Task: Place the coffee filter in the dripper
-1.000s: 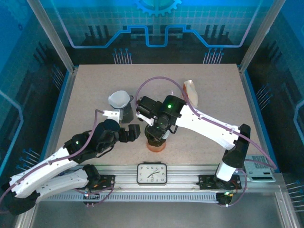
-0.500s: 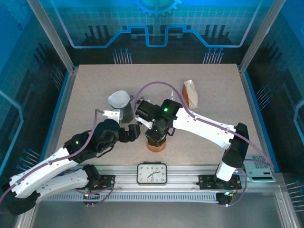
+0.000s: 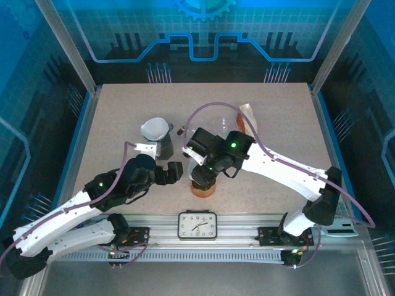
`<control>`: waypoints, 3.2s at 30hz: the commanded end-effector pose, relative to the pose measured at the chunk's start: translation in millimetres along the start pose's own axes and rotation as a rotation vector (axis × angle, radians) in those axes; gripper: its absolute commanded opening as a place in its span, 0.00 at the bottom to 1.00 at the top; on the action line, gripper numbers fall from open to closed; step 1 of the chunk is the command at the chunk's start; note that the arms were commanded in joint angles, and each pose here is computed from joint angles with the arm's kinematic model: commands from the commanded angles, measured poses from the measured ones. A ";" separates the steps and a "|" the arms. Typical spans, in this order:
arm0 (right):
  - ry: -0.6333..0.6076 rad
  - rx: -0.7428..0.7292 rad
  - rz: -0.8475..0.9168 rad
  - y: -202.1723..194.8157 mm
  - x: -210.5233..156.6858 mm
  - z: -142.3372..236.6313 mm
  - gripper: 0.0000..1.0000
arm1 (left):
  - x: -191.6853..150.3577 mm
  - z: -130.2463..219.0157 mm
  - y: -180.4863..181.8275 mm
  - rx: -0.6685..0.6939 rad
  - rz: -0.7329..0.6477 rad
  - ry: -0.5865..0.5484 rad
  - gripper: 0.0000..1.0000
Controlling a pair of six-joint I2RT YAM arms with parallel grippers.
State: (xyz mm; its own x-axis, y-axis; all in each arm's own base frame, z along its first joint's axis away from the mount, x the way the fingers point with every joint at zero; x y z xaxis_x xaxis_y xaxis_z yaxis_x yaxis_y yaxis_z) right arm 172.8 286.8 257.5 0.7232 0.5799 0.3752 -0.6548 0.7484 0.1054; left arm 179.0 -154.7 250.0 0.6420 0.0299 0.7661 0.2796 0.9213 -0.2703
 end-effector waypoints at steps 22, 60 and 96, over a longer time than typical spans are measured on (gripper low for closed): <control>-0.175 -0.065 -0.318 -72.2 -1.5 -2.6 0.48 | 3.7 -50.7 -33.6 -0.114 0.037 0.296 0.51; -0.129 -0.150 -0.268 -54.8 -13.0 -12.3 0.30 | 18.2 -74.1 -37.3 -0.185 0.037 0.312 0.00; -0.302 -0.092 -0.349 -79.1 -8.2 10.2 0.67 | -2.2 -58.3 -51.9 -0.217 -0.015 0.583 0.80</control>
State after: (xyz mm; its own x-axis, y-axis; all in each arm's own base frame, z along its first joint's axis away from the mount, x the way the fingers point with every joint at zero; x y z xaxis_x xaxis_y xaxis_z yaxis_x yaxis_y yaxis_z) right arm 215.1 223.1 255.9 0.7943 0.1876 0.5779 -0.3511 0.9180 0.1846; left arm 219.1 -219.4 228.8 0.8949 -0.1975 0.4002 0.3692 0.8314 -0.4153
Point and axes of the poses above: each hand's point on the last joint's axis, 136 mm out from that joint toward the fingers, its own z axis back along the fingers, its own y axis along the line the jaws close on, x = y × z, the point moved 4 cm from there along z, back along the fingers, and after that the axes turned 10 degrees about -z, right-handed, at the moved point
